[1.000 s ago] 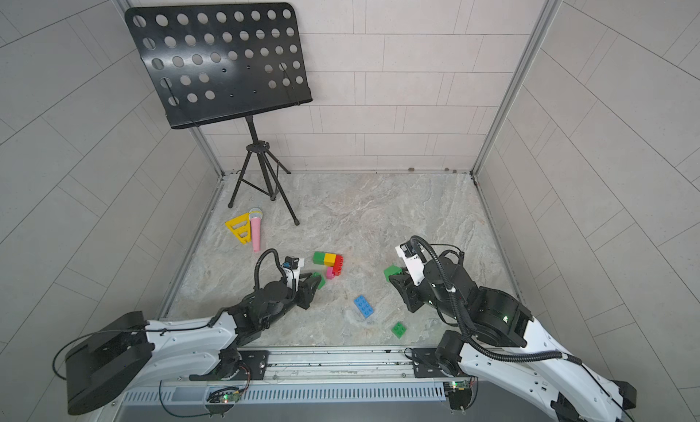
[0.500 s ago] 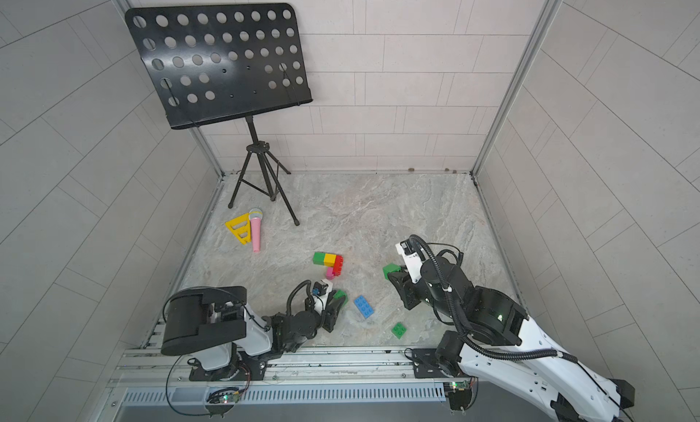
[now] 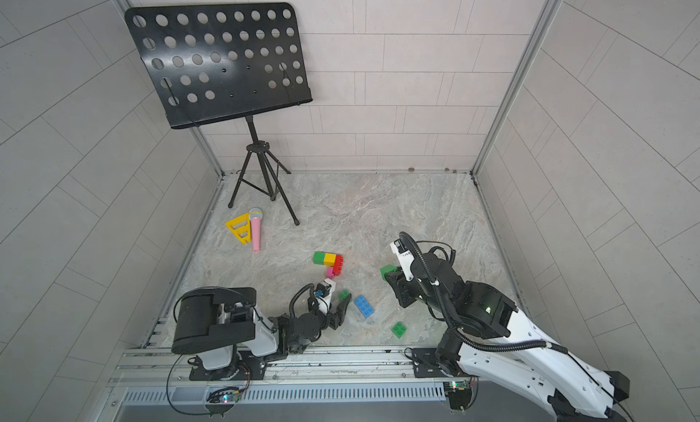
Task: Assemble the letter r with lego
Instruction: Place the lego brick at the center of the board, then assemble the lego brick with the lego brick.
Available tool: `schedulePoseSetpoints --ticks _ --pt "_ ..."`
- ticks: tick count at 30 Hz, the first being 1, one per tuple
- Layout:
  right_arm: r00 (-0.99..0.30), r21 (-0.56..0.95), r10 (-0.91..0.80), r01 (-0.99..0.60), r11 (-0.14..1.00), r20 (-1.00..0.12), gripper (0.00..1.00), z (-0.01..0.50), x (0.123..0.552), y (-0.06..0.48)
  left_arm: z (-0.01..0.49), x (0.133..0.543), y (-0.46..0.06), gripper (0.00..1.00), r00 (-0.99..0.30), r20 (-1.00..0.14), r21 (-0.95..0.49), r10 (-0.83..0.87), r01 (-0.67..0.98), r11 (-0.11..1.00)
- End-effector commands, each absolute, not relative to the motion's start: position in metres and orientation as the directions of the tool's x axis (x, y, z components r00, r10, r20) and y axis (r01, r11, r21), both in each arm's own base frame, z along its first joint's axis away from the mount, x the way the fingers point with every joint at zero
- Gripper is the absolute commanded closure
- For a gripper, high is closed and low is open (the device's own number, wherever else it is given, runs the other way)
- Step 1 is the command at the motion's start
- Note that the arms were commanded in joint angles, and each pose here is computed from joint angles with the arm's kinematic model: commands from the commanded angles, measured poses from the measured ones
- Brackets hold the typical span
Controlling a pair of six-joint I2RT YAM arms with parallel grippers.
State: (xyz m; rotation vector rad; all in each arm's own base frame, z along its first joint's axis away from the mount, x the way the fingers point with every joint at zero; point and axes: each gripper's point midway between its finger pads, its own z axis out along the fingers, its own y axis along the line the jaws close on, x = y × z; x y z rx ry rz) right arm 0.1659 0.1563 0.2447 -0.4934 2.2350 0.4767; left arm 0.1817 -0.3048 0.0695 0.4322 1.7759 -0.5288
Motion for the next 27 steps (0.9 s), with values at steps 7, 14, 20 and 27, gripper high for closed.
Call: schedulePoseSetpoints --ticks 7,14,20,27 --pt "-0.735 0.217 -0.251 -0.477 0.851 -0.630 1.00 0.228 0.158 0.171 0.132 0.191 -0.266 0.00 -0.131 -0.980 0.079 0.150 0.440 0.894" --pt "-0.808 0.254 -0.293 -0.467 0.847 -0.511 1.00 0.203 0.167 0.205 0.221 0.205 -0.192 0.00 -0.203 -0.949 0.204 0.241 0.184 0.961" --pt "-0.821 0.288 -0.350 -0.505 0.814 -0.450 1.00 0.183 0.174 0.239 0.250 0.192 -0.132 0.00 -0.365 -0.923 0.105 0.126 0.077 0.991" --pt "-0.824 0.238 -0.410 -0.520 0.820 -0.391 1.00 0.152 0.184 0.256 0.243 0.169 -0.111 0.00 -0.518 -0.848 0.037 0.112 0.153 0.988"
